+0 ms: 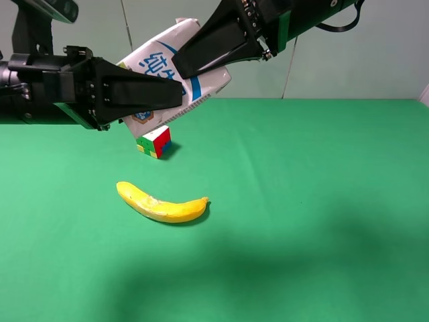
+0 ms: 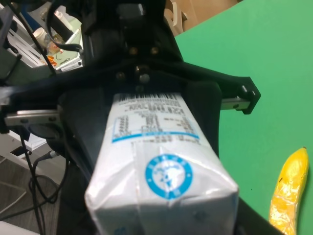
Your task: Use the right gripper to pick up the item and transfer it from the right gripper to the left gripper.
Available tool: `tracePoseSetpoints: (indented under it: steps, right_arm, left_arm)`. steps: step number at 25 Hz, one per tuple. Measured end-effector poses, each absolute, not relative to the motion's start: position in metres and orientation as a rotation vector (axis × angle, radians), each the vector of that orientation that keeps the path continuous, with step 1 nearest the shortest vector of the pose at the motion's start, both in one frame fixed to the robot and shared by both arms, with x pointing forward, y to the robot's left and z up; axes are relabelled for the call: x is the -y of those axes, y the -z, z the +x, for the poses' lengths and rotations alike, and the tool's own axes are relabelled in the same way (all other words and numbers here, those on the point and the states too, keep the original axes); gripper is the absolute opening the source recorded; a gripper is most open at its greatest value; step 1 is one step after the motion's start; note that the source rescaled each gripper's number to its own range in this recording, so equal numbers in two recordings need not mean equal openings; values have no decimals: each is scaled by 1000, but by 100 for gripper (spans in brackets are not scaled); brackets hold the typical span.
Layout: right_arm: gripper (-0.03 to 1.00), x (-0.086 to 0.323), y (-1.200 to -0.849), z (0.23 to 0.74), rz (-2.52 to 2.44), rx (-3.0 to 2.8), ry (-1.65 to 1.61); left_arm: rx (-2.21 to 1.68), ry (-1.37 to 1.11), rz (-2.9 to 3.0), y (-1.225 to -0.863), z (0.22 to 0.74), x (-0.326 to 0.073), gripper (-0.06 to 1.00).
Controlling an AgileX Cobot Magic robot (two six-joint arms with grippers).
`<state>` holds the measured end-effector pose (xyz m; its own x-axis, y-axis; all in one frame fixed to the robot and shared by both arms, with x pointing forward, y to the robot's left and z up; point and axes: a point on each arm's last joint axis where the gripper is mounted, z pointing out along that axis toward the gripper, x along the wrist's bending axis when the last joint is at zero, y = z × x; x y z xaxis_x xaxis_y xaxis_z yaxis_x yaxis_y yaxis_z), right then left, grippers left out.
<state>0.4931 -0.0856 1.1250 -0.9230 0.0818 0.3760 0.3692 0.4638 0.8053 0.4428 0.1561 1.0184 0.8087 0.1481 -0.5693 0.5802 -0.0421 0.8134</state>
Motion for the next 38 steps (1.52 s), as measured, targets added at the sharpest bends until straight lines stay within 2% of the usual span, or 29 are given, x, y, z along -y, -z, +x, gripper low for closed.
tracePoseSetpoints:
  steps: [6,7,8,9,10,12,13,19,26,38]
  right_arm:
    - [1,86,-1125,493,-399,2426,1436]
    - [10,86,-1125,493,-415,2420,1432]
    - [37,85,-1126,493,-444,2397,1433]
    - [62,85,-1127,493,-462,2379,1434]
    - [78,85,-1128,492,-481,2372,1435]
    - [91,86,-1129,492,-498,2369,1436]
    - [95,86,-1129,493,-505,2369,1436]
    - [99,86,-1129,493,-516,2373,1435]
    - [100,88,-1129,495,-507,2442,1397]
    - [100,108,-1149,505,-628,2729,1234]
  left_arm:
    - [-590,382,1600,-1018,443,-156,8]
    - [-586,381,1602,-1018,443,-156,7]
    - [-586,375,1609,-1018,443,-156,1]
    - [-592,365,1627,-1016,443,-156,0]
    - [-597,359,1635,-1014,444,-157,0]
    - [-606,357,1639,-1013,445,-157,0]
    - [-607,356,1639,-1013,445,-157,0]
    - [-608,356,1640,-1013,445,-157,0]
    - [-606,356,1639,-1013,445,-157,0]
    - [-606,356,1639,-1013,445,-157,0]
